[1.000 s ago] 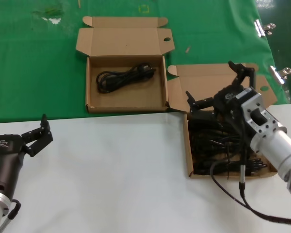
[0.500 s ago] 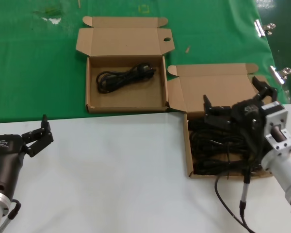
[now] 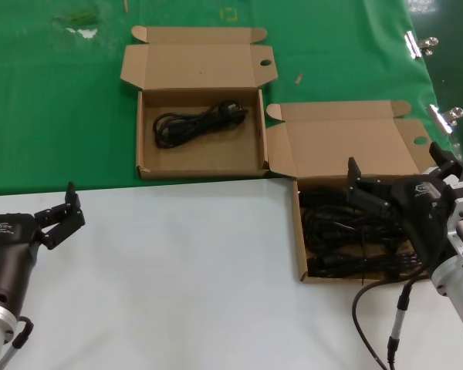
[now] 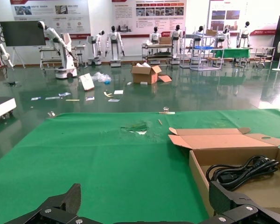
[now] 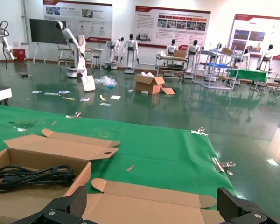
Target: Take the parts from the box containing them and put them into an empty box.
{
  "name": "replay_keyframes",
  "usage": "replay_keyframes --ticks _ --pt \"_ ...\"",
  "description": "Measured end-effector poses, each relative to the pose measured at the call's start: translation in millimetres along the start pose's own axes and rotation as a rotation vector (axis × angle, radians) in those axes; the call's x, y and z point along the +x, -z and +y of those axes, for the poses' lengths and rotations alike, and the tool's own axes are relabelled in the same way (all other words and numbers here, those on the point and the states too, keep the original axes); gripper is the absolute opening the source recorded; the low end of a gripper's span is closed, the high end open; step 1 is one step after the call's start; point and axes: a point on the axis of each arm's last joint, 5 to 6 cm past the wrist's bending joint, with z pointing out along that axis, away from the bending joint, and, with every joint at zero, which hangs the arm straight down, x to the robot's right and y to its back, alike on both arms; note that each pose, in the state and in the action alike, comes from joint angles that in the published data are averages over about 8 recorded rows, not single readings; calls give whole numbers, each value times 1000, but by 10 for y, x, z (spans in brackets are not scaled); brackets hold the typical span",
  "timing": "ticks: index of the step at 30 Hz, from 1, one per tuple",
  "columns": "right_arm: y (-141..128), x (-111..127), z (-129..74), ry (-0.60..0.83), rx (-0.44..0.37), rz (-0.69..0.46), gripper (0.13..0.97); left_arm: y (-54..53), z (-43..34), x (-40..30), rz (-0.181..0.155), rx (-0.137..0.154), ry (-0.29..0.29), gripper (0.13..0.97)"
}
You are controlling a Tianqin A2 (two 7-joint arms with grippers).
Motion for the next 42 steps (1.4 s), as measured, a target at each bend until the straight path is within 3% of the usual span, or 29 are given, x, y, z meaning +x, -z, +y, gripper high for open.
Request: replay_keyframes --ticks 42 --pt "2 0 1 -1 0 1 966 0 0 0 0 0 0 966"
